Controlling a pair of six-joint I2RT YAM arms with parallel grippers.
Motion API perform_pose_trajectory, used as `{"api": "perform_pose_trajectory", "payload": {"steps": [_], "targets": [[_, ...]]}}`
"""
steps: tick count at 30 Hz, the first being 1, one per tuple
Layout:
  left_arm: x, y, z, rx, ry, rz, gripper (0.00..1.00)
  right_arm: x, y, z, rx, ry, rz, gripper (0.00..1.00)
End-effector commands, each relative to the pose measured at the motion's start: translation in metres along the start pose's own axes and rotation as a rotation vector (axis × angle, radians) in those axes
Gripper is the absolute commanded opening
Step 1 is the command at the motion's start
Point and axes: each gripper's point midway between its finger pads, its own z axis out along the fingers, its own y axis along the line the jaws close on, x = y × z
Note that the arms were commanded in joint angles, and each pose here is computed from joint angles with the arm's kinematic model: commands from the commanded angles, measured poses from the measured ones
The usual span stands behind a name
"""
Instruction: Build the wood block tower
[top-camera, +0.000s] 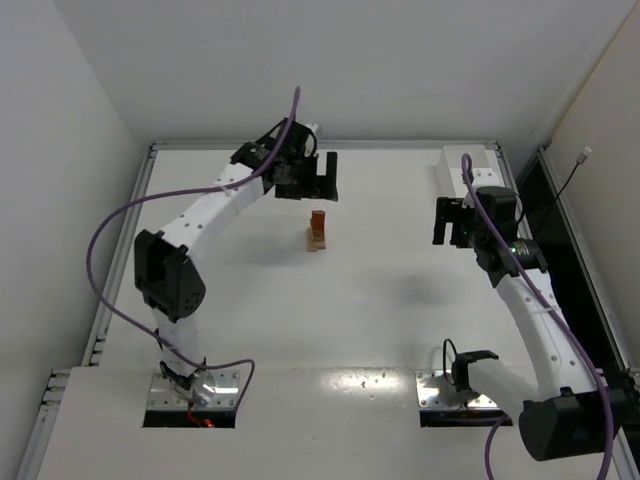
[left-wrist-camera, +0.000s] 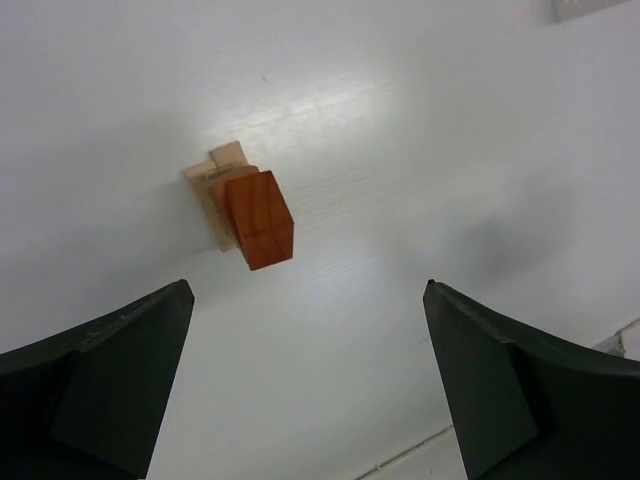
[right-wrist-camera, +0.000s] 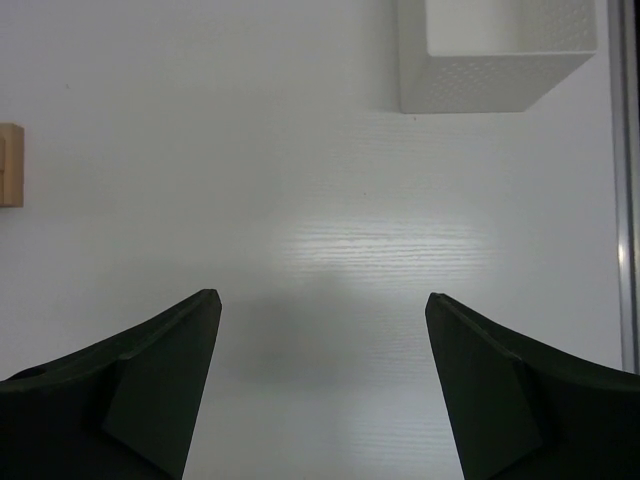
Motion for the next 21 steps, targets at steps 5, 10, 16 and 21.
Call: {"api": "perform_pose_trajectory", "payload": {"steps": [5, 10, 16, 21], "targets": [[-0.018, 0.085, -0.061, -0.203, -0.17, 0.015, 1.0, -0.011, 0.027, 0.033, -0.137, -0.018, -0.014, 0.81], [0.007, 0.142, -0.065, -0.3, -0.136, -0.016, 1.0, -0.026, 0.035, 0.055, -0.161, -0.004, -0.017, 0.81], [0.032, 0.195, -0.054, -0.426, -0.067, -0.034, 1.0, -0.031, 0.029, 0.087, -0.14, 0.002, 0.007, 0.83], [0.046, 0.224, -0.05, -0.446, -0.06, -0.052, 1.0, -0.036, 0.009, 0.094, -0.093, -0.004, 0.023, 0.83]]}}
